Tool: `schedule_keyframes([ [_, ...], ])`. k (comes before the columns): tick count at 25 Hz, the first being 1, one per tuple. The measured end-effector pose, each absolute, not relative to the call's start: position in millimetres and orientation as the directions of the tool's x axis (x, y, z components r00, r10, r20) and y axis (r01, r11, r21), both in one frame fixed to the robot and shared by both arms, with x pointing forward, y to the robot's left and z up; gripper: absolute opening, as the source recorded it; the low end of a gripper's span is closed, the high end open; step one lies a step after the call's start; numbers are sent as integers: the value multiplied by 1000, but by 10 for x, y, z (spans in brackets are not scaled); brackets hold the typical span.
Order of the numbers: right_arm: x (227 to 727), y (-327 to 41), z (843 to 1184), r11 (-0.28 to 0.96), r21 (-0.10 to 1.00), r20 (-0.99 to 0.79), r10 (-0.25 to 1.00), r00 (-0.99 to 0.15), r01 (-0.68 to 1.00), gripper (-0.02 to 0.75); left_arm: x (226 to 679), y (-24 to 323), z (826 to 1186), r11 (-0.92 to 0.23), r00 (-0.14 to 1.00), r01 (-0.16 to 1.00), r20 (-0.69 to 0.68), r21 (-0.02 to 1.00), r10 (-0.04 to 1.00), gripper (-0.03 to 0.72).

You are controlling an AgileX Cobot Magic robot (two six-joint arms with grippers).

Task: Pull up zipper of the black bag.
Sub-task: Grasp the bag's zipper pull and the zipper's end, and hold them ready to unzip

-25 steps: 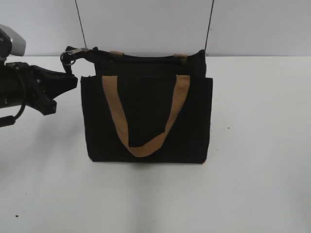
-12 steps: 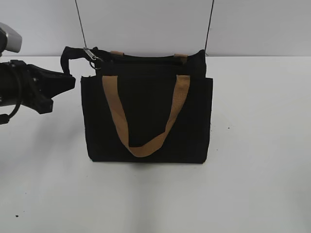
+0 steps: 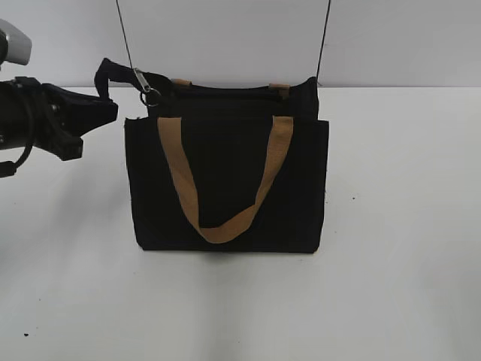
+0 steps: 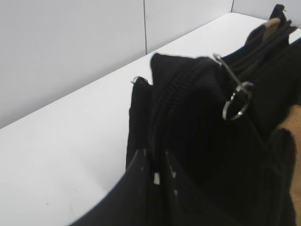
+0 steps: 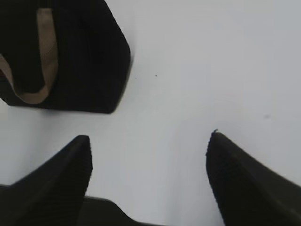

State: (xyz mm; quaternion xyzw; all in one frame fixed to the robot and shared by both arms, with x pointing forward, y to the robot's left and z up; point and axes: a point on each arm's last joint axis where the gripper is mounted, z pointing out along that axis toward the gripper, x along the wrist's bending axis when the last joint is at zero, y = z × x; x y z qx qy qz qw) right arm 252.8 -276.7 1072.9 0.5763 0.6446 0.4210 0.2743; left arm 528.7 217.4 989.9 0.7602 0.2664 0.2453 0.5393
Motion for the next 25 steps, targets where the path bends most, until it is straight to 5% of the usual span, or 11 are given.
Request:
schedule_keyframes([
  [4, 2844, -2721, 10844, -53, 860, 188, 957, -220, 508, 577, 5335, 2195, 9920, -297, 719, 146, 105, 944, 687, 34],
  [17, 4027, -2609, 11121, 131, 749, 182, 903, -391, 650, 577, 5483, 2237, 10049, -342, 675, 131, 169, 930, 718, 34],
  [25, 4459, -1975, 11135, 284, 706, 131, 848, -514, 649, 577, 5492, 2261, 10026, -361, 660, 152, 177, 920, 730, 34],
])
